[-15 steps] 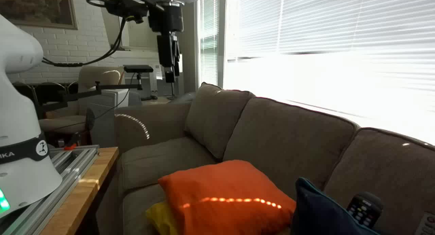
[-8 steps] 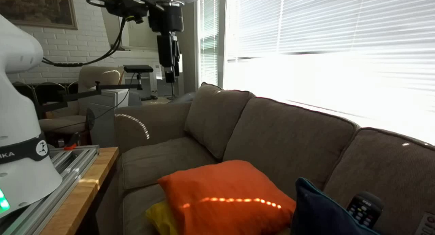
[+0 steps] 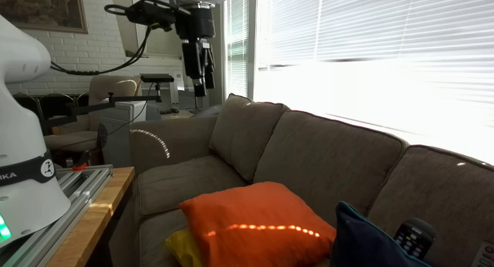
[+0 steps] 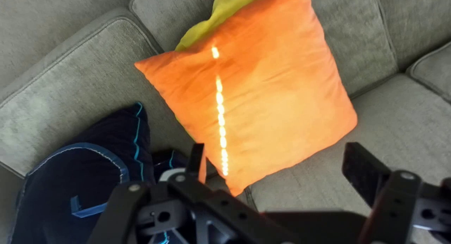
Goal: Remove the remotes from the bag
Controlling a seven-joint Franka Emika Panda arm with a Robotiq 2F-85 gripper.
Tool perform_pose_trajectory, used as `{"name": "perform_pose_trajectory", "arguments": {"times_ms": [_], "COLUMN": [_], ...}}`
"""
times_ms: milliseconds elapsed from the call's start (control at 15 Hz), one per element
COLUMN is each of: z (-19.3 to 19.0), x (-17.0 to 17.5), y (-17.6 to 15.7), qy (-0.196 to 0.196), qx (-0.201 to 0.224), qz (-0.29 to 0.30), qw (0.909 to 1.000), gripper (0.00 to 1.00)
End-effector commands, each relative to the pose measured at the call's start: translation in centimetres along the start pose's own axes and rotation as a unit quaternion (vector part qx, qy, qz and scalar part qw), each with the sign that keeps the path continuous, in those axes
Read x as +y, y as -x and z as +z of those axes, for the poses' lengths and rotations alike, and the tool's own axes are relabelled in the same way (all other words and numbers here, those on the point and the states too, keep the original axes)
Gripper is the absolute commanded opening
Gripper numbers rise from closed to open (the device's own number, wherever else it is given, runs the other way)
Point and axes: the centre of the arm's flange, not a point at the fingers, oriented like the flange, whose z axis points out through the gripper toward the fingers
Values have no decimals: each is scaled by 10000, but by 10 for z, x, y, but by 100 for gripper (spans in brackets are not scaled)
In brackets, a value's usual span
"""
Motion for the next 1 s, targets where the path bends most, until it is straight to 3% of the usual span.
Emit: {"name": "perform_pose_trajectory", "arguments": {"times_ms": [0,600,733,800,933], "z": [28,69,70,62,65], "x": [5,36,48,41,54], "y": [-44,-130,-156,-121,-139], "qy": [43,117,258,103,181], "qx": [417,1375,1755,1485,1649], "qz": [802,204,360,313,336], "qw": [9959,9902,9835,9884,9856], "gripper": [100,100,100,100,100]}}
